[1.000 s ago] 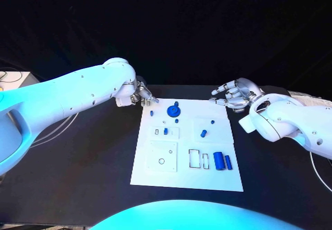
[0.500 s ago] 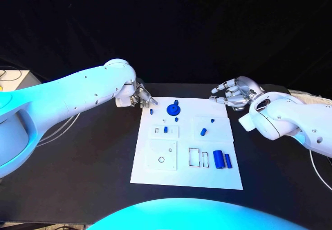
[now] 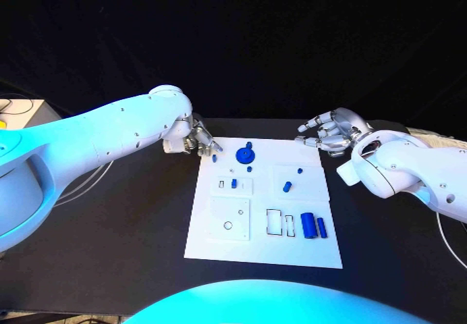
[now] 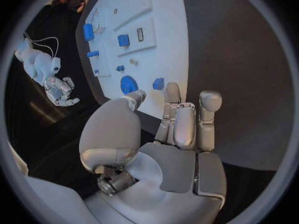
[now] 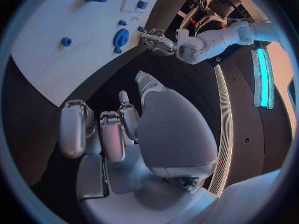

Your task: Assemble the parts on the task board

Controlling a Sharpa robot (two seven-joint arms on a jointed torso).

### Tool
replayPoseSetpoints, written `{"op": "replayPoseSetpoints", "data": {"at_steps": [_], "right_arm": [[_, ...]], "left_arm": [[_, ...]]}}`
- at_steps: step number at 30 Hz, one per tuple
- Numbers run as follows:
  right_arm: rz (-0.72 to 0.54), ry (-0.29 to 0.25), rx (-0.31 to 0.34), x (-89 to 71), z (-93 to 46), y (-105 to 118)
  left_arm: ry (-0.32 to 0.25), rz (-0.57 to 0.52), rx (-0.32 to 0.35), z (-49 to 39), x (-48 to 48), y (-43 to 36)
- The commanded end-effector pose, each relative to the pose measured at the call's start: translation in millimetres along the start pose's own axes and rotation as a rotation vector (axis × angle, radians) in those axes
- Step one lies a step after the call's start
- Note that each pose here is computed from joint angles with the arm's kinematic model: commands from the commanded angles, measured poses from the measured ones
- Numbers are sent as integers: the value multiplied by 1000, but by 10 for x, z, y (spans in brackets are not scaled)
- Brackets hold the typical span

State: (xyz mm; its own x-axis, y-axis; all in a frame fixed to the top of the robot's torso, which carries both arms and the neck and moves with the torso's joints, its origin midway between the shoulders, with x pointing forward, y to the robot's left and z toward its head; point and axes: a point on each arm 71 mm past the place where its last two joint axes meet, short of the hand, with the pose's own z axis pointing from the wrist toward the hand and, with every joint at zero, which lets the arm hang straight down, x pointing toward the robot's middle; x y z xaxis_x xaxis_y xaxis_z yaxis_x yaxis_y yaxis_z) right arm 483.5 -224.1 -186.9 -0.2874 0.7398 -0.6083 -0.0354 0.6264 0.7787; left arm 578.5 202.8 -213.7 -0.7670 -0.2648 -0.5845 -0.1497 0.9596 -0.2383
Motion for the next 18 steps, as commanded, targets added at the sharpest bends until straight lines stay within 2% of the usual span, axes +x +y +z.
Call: {"op": "replayPoseSetpoints", "data": {"at_steps": [1, 18], "right_arm": [[-10, 3, -17, 6, 2, 15], [-10, 4, -17, 10, 3, 17]], "left_arm": [[41, 12, 20, 9, 50, -31], [48, -1, 13, 69, 122, -2]]}}
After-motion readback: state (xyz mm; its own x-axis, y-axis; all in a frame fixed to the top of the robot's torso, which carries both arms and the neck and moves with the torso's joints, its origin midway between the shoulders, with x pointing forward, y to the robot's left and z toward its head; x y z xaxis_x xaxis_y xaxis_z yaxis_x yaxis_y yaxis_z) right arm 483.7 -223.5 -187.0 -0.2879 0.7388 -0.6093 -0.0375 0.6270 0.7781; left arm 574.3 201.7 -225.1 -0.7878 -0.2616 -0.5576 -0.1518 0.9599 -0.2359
